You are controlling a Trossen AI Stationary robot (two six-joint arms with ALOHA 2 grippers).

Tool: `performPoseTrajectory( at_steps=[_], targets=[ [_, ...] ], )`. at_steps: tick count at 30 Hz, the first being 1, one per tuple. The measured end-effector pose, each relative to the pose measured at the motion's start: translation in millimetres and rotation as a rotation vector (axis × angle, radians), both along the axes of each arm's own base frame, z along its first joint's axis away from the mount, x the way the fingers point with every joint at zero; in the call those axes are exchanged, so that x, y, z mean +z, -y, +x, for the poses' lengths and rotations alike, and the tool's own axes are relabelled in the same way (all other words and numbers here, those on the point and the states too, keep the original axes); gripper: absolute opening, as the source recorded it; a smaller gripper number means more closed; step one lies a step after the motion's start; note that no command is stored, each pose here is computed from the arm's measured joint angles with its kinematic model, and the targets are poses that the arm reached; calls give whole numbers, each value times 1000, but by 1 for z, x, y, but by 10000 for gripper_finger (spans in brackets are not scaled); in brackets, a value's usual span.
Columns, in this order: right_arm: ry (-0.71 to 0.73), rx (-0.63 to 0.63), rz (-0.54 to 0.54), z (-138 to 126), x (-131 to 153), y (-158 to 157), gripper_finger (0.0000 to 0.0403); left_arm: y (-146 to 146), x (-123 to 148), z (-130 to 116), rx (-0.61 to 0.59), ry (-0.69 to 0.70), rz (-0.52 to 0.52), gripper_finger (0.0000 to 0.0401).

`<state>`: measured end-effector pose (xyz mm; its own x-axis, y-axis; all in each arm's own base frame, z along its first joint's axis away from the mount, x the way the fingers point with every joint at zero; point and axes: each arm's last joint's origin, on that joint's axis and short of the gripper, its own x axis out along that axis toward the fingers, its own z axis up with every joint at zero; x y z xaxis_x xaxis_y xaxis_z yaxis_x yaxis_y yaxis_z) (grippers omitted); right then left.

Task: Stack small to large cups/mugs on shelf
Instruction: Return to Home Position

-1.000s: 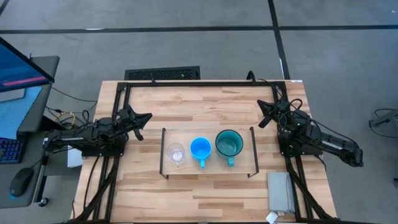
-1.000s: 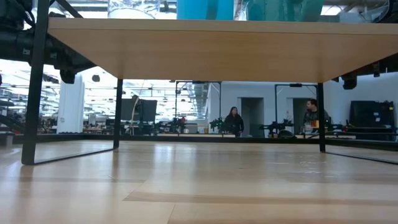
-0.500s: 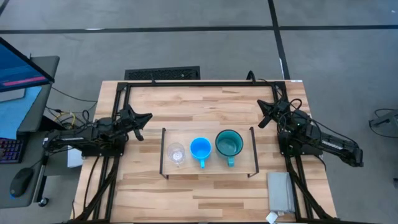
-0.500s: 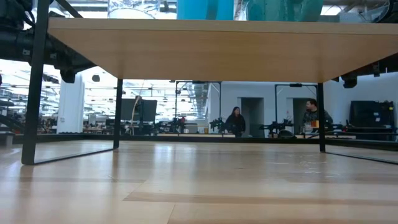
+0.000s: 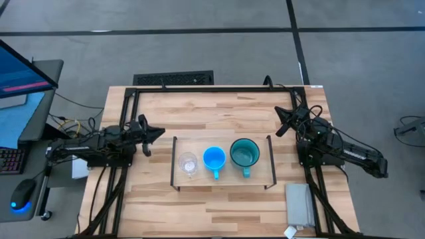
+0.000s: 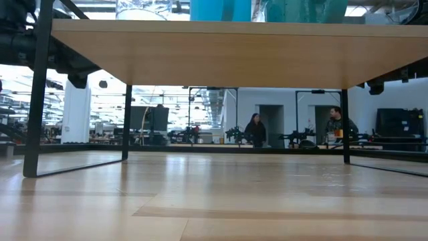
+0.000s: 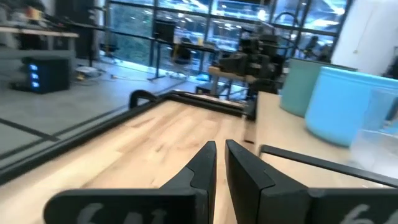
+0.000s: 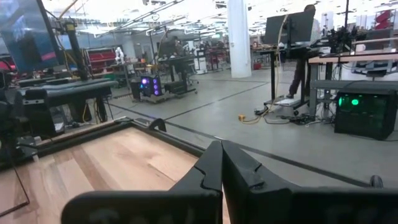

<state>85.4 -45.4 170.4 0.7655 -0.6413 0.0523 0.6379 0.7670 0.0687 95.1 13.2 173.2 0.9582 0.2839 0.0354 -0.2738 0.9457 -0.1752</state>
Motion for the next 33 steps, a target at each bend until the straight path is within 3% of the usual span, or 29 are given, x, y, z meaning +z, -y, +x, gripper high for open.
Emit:
performPoseTrajectory(
  at_steps=[33],
  targets=[
    [0,0,0,0,0,0,24,0,0,0,-13,1,-8,25]
  ],
)
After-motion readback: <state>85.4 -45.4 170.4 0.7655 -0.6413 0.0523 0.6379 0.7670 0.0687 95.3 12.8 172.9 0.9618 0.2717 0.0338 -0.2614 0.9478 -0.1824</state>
